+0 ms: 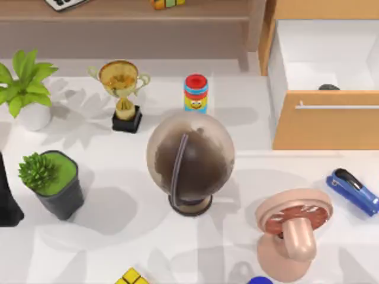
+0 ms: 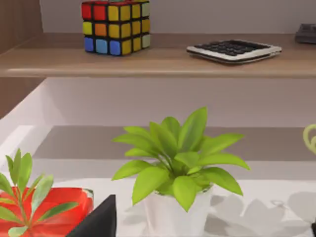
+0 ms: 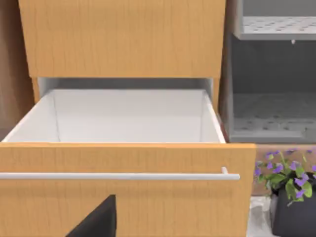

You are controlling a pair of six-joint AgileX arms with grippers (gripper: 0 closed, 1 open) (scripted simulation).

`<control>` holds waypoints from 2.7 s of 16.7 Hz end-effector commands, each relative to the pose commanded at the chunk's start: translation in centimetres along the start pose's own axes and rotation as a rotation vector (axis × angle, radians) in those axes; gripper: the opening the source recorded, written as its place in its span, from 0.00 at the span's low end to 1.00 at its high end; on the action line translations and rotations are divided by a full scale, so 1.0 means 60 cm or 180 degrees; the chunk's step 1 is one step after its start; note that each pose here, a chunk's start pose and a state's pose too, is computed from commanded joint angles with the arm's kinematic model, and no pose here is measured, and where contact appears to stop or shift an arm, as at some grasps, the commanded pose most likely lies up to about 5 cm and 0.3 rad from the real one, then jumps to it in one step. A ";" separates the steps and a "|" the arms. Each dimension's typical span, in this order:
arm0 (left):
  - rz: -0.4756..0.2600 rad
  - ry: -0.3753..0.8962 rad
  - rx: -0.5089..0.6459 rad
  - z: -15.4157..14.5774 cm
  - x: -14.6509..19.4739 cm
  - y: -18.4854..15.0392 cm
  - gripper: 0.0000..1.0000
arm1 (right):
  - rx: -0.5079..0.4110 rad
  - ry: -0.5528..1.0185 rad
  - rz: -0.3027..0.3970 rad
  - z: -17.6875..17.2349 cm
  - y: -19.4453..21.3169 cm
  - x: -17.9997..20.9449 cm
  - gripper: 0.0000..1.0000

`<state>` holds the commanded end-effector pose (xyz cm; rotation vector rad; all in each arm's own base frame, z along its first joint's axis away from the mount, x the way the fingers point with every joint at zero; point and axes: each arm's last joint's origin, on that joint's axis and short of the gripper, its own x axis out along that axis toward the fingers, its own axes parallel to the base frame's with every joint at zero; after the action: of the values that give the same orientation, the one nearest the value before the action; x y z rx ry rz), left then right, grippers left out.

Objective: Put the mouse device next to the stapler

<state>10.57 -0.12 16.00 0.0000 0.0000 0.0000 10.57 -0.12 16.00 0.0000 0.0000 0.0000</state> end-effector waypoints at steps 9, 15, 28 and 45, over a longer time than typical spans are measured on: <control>0.0000 0.0000 0.0000 0.000 0.000 0.000 1.00 | 0.0064 0.0826 0.0095 0.048 0.006 0.016 1.00; 0.0000 0.0000 0.0000 0.000 0.000 0.000 1.00 | 0.0094 0.1773 0.0097 0.175 0.017 0.121 1.00; 0.0000 0.0000 0.0000 0.000 0.000 0.000 1.00 | 0.0208 0.2934 0.0109 0.255 0.070 0.437 1.00; 0.0000 0.0000 0.0000 0.000 0.000 0.000 1.00 | 0.0101 0.4672 -0.0092 0.009 0.121 0.627 1.00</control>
<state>10.57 -0.12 16.00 0.0000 0.0000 0.0000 48.17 7.13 16.51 0.0317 1.4678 -0.0288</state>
